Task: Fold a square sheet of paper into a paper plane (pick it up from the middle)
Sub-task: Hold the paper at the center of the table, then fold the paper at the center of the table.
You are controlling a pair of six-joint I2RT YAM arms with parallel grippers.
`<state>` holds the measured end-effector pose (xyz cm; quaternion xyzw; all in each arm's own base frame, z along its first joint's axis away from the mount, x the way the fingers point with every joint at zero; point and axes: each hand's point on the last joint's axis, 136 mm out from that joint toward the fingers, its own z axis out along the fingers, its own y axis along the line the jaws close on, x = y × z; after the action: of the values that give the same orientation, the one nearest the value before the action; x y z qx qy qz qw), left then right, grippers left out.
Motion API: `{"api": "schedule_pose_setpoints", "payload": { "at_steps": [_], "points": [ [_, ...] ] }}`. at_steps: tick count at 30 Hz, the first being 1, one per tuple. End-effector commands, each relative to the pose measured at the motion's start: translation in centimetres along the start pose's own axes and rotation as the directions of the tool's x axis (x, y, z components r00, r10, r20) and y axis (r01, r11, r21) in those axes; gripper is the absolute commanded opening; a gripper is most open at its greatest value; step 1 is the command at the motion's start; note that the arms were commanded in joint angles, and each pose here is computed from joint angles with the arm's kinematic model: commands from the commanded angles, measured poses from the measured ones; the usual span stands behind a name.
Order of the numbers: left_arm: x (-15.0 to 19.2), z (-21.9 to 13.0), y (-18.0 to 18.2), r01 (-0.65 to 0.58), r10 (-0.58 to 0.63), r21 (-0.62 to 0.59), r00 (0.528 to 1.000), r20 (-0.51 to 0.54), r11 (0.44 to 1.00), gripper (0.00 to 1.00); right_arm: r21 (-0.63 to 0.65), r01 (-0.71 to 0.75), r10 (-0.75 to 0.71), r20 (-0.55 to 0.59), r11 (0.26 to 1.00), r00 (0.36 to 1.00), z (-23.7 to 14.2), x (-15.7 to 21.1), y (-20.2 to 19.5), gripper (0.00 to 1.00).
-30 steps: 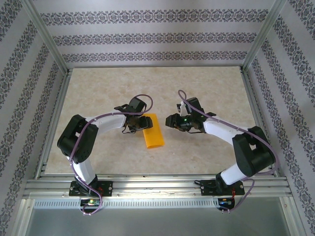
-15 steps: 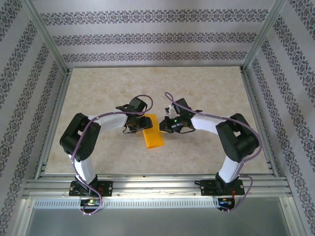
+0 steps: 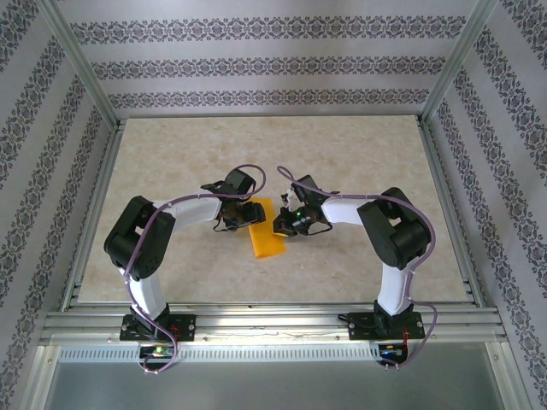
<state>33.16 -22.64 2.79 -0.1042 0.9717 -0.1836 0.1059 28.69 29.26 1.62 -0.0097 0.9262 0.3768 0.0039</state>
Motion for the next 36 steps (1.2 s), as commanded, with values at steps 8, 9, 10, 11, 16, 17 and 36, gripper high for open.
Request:
{"api": "schedule_pose_setpoints", "payload": {
  "at_steps": [8,9,10,11,16,17,36],
  "points": [
    [-0.3,-2.4,-1.4,-0.016,0.01,0.106,0.998,0.059,0.994,0.75,0.056,-0.102,0.1,0.044,0.993,0.994,0.6,1.3,-1.7,0.05],
    [-0.3,-2.6,-1.2,-0.015,0.008,0.106,0.998,0.063,0.994,0.73,0.043,-0.12,0.118,0.054,0.992,0.992,0.7,1.5,-1.6,0.05],
    [-0.2,-2.7,-1.1,-0.013,0.006,0.111,0.998,0.066,0.994,0.72,0.029,-0.139,0.137,0.066,0.99,0.988,0.8,1.6,-1.5,0.05],
    [-0.1,-2.7,-0.9,-0.013,0.005,0.12,0.998,0.064,0.993,0.7,0.008,-0.163,0.162,0.079,0.987,0.984,0.8,1.7,-1.4,0.05],
    [0.3,-2.2,-1.6,-0.012,0.004,0.208,0.999,0.042,0.978,0.59,-0.065,-0.224,0.231,0.134,0.972,0.964,0.8,1.5,-1.2,0.05],
    [0.2,-2.1,-1.8,-0.015,0.007,0.22,0.999,0.04,0.975,0.59,-0.065,-0.223,0.23,0.133,0.973,0.964,0.8,1.5,-1.2,0.05],
    [1.1,0.4,-0.3,-0.003,0.007,0.146,1.0,-0.029,0.989,0.53,-0.086,-0.218,0.228,0.132,0.972,0.965,1.1,1.4,-1.1,0.07]
  ]
}}
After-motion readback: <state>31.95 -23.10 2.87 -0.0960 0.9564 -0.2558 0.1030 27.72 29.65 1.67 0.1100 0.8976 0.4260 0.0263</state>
